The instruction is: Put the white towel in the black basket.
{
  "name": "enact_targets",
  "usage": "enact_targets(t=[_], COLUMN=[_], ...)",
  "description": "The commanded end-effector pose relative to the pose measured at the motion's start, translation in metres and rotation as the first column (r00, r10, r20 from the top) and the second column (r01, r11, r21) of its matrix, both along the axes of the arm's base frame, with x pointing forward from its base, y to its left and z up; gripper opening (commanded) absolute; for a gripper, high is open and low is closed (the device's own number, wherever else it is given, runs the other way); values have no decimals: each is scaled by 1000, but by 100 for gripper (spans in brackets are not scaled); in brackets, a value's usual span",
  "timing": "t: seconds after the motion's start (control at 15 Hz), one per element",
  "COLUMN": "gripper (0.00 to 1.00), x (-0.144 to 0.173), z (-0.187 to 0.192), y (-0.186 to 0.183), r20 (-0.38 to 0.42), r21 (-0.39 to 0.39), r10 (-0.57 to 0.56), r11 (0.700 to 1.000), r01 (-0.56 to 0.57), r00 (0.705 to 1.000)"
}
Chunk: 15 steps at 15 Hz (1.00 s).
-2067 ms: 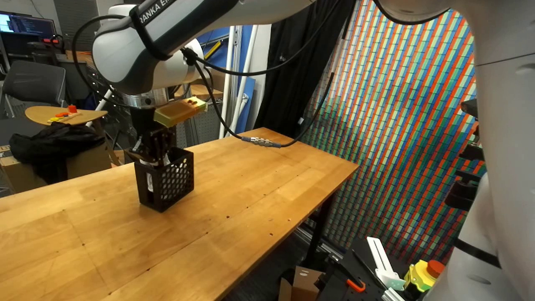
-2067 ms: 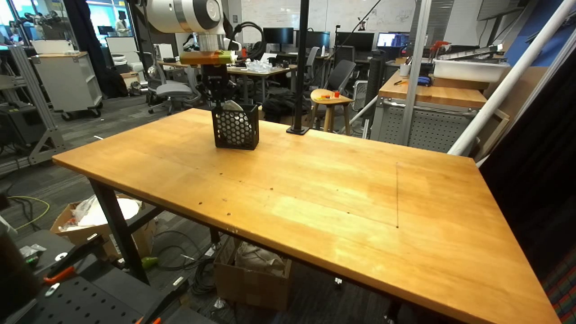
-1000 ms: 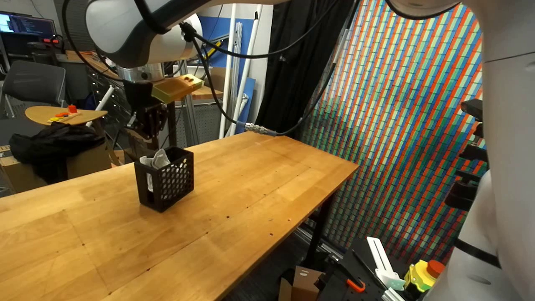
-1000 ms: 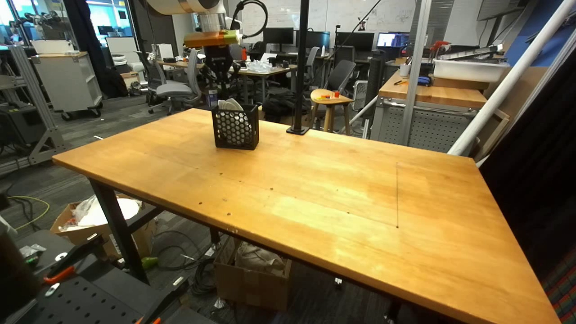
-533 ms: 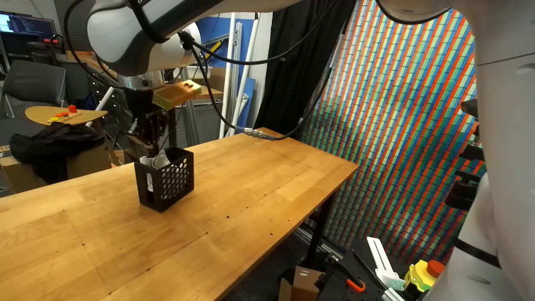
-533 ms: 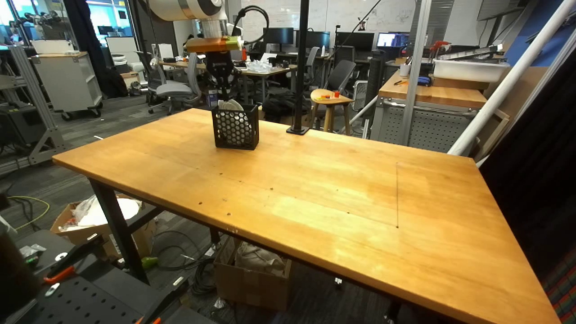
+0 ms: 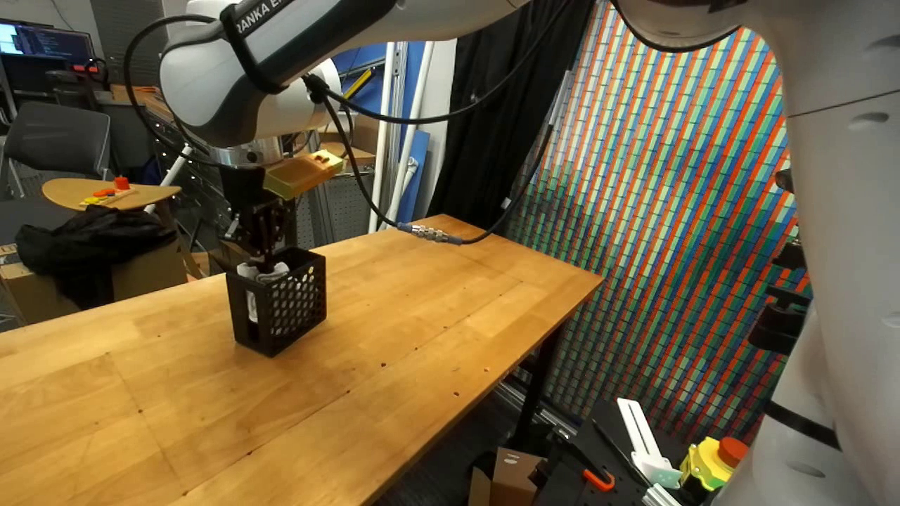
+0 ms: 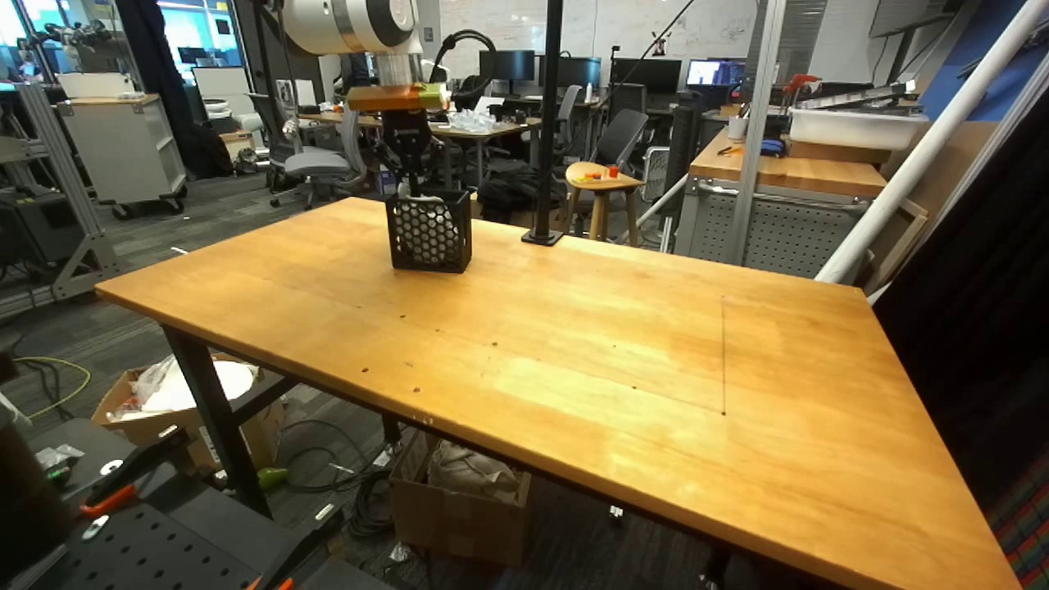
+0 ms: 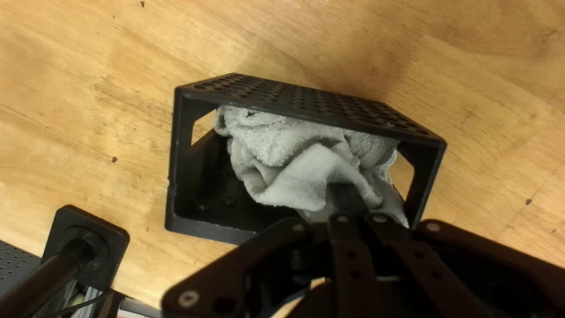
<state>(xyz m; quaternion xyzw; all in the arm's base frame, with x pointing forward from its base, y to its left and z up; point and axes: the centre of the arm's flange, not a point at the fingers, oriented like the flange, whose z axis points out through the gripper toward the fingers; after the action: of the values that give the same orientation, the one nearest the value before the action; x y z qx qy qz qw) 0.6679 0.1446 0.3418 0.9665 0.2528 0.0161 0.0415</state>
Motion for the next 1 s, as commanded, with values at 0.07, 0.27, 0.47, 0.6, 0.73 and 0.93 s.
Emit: enact_targets(t=[0.07, 0.27, 0.47, 0.6, 0.73, 0.93], gripper=[0, 0, 0, 0, 0, 0], x=[15, 19, 21, 22, 22, 21], z=[-5, -11, -17, -19, -23, -28], y=[-8, -15, -23, -29, -34, -40], r20=[-1, -17, -33, -41, -50, -64], r21=[44, 61, 74, 84, 93, 105], r10=[12, 15, 17, 15, 11, 11], r11=[999, 998, 997, 996, 996, 995], r01=[-12, -14, -15, -12, -7, -4], r00=[1000, 1000, 999, 999, 999, 998])
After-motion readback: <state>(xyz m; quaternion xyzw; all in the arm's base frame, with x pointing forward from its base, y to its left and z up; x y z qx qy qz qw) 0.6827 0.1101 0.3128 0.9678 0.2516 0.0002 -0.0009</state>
